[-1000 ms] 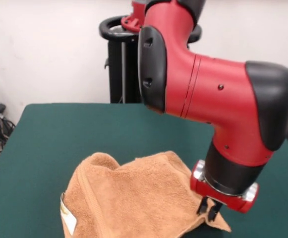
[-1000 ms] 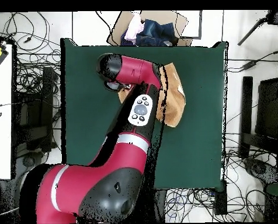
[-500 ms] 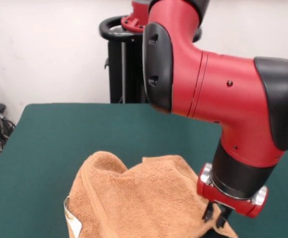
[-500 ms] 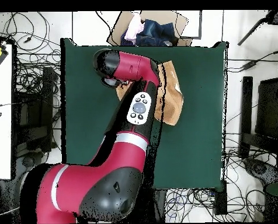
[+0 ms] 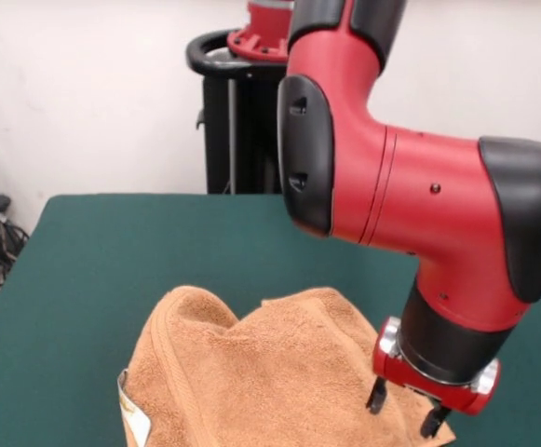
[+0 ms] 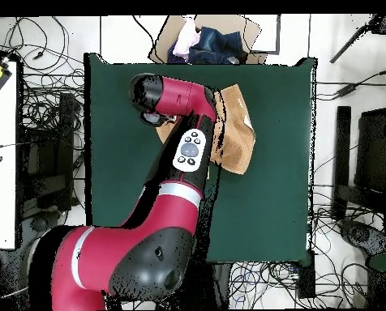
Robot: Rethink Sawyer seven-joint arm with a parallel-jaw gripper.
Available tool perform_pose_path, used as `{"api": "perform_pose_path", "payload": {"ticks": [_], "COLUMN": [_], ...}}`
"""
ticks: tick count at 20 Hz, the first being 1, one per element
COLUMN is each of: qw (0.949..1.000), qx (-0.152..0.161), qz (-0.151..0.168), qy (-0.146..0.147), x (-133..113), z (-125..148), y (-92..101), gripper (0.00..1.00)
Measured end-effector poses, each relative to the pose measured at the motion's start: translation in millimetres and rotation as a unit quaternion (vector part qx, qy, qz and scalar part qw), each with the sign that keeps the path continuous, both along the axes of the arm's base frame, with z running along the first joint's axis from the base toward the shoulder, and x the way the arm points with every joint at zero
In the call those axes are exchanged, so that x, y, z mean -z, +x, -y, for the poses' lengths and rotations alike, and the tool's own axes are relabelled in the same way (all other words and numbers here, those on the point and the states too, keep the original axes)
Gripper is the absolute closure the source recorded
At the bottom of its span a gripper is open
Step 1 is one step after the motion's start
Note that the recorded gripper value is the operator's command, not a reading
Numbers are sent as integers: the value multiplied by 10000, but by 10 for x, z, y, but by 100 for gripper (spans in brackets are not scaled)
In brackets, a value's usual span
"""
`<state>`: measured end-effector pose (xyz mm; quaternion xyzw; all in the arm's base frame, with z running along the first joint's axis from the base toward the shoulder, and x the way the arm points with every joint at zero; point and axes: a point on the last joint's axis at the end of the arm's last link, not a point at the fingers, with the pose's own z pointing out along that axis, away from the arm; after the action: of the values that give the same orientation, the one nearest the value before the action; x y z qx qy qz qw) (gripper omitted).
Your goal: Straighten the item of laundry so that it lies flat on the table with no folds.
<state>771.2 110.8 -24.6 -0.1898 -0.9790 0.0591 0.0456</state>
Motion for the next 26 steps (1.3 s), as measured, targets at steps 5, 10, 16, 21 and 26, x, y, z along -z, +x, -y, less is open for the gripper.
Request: {"api": "perform_pose_path", "payload": {"ticks": [5, 10, 16, 21, 26], "qw": [9999, 10000, 9987, 9960, 9947], "qx": [-3, 23, 268, 372, 491], "qz": [-121, -46, 421, 781, 866], "qy": [-10, -37, -70, -210, -266], "x": [168, 241, 200, 140, 92], "z": [2, 66, 362, 667, 952], "y": [-85, -93, -95, -125, -209], "gripper": [0, 0, 0, 0, 0]}}
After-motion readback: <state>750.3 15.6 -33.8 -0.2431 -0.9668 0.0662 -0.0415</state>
